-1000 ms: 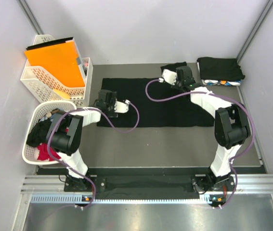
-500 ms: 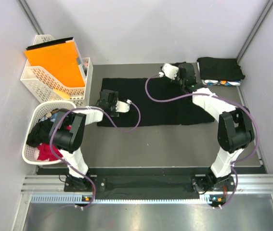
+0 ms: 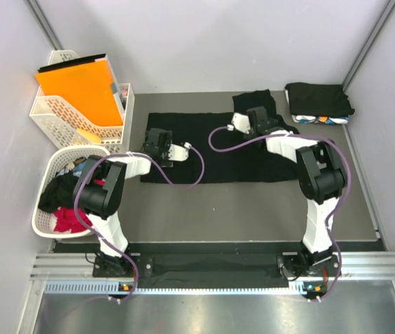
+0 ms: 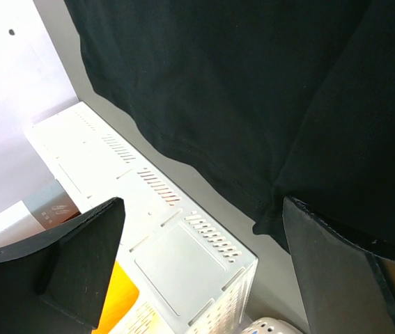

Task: Fold and stack the t-shirts
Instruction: Fold the flattened tshirt in 1/3 of the way

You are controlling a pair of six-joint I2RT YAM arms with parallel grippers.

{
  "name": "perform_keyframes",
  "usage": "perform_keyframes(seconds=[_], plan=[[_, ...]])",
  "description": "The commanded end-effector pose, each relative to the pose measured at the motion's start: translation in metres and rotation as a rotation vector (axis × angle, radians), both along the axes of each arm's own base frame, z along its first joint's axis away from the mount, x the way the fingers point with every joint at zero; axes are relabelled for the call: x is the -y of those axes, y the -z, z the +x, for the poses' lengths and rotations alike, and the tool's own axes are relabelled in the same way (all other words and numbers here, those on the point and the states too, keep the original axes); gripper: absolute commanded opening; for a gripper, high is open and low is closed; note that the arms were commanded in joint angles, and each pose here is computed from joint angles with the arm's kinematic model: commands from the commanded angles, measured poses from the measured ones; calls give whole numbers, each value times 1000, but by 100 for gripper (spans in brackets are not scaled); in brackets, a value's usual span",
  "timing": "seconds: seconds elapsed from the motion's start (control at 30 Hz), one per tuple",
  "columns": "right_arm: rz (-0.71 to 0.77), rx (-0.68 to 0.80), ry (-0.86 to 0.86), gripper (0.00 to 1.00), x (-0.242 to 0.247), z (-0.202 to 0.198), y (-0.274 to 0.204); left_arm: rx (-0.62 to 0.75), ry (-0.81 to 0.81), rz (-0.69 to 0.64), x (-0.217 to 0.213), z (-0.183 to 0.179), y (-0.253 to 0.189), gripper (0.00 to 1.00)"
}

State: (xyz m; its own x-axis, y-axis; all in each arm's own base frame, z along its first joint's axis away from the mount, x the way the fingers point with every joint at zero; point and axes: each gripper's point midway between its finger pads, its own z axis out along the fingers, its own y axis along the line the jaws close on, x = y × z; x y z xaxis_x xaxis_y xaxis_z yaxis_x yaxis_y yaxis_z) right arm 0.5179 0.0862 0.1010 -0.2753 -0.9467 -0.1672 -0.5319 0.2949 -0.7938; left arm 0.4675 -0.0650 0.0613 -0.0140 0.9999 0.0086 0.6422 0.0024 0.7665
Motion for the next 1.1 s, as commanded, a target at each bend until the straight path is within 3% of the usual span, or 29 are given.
perform_keyframes(seconds=[0.0, 0.33, 0.43, 0.57, 0.67, 0.87, 1.07], plan=[[-19, 27, 46, 59, 4, 4, -20, 65, -19, 2, 0, 9, -20, 99], [70, 83, 164, 62, 46, -18, -93, 101, -58, 27, -8, 10, -30, 99], [177, -23, 223, 63, 62, -39, -90, 103, -54, 27, -8, 9, -32, 99], [398, -409, 168, 61, 61, -100, -44, 94, -50, 20, -6, 6, -33, 99], [500, -589, 132, 57, 66, -132, -22, 87, -48, 21, -6, 3, -32, 99], [658, -796, 93, 54, 79, -173, -12, 91, -39, 19, -2, 1, -35, 99], [739, -897, 50, 54, 84, -190, -6, 90, -47, 15, -2, 0, -35, 99]])
